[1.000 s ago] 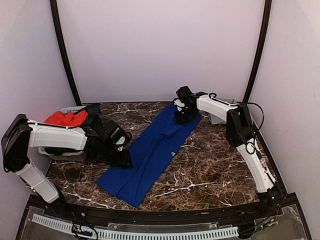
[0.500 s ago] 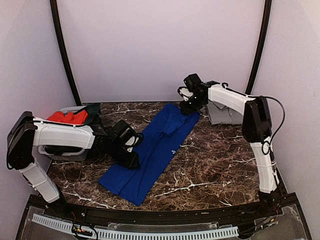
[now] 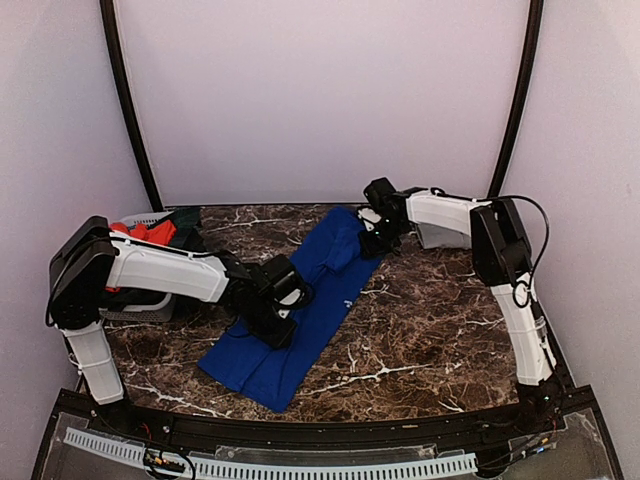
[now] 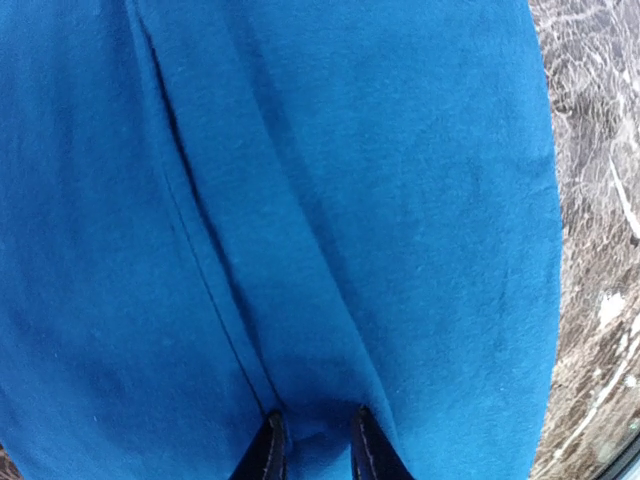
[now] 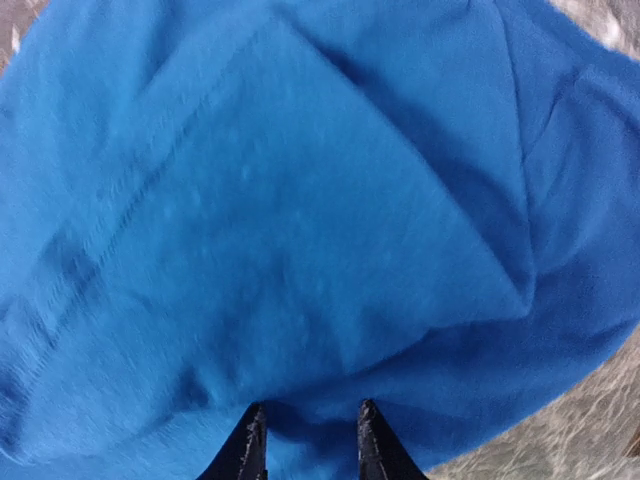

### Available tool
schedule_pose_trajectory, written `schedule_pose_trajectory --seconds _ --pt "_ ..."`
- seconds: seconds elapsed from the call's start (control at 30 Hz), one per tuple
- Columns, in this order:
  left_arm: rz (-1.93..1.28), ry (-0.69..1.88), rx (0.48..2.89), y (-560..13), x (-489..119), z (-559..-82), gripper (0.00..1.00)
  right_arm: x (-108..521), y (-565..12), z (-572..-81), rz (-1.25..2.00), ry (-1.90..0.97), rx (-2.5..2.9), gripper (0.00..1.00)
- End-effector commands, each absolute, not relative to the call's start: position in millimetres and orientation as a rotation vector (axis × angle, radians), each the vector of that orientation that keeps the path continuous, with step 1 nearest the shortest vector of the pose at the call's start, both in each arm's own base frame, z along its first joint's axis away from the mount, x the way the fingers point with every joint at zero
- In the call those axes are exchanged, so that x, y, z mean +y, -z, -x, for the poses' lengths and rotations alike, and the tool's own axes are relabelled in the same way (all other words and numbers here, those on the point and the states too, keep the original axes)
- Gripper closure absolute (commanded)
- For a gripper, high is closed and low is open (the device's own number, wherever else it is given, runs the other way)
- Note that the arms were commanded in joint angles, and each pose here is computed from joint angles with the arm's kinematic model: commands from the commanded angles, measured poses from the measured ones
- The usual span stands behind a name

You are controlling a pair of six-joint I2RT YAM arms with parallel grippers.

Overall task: Fold and stack the mixed laundry pile
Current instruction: Rotate the rectangle-folded T-shirt at the center of the board.

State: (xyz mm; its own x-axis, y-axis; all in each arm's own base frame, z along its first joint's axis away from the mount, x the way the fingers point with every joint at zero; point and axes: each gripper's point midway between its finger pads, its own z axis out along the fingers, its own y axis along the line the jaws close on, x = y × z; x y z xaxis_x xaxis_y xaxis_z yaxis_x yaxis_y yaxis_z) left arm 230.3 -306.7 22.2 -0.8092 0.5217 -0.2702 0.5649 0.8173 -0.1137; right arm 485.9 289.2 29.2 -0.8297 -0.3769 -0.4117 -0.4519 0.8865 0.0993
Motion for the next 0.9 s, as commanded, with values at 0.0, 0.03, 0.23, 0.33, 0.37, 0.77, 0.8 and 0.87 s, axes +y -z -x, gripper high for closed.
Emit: schedule_pose_trajectory --seconds 0.0,0.03,0.23,0.33,0.37,0.77,0.8,0.87 --pt "-0.976 0.213 2.846 -2.2 -305.8 -200.3 0.79 279.7 -21.6 -505.6 0.564 -0.242 2.670 0.72" --pt "-1.010 0.222 2.852 1.0 -311.9 -192.5 0.79 277.2 -17.9 -508.6 0.562 -0.232 2.673 0.73" --pt "-1.076 0.315 2.872 9.7 -354.7 -166.2 0.80 264.1 -15.5 -537.0 0.573 -0.133 2.631 0.75" --pt "-1.060 0.407 2.850 6.4 -392.5 -164.5 0.80 267.7 -19.5 -549.2 0.606 -0.126 2.589 0.75" --pt "-1.043 0.431 2.852 5.4 -400.5 -164.5 0.80 270.4 -20.9 -552.6 0.623 -0.135 2.574 0.75" --pt "-0.954 0.657 2.658 -75.7 -458.2 -199.6 0.72 292.3 -119.4 -553.6 0.603 -0.321 2.405 0.69" --pt "-0.952 0.681 2.642 -83.1 -457.4 -202.3 0.71 291.5 -133.3 -548.7 0.597 -0.343 2.388 0.67" --pt "-0.896 0.730 2.603 -103.6 -449.9 -218.5 0.70 291.0 -159.3 -535.6 0.596 -0.387 2.358 0.65"
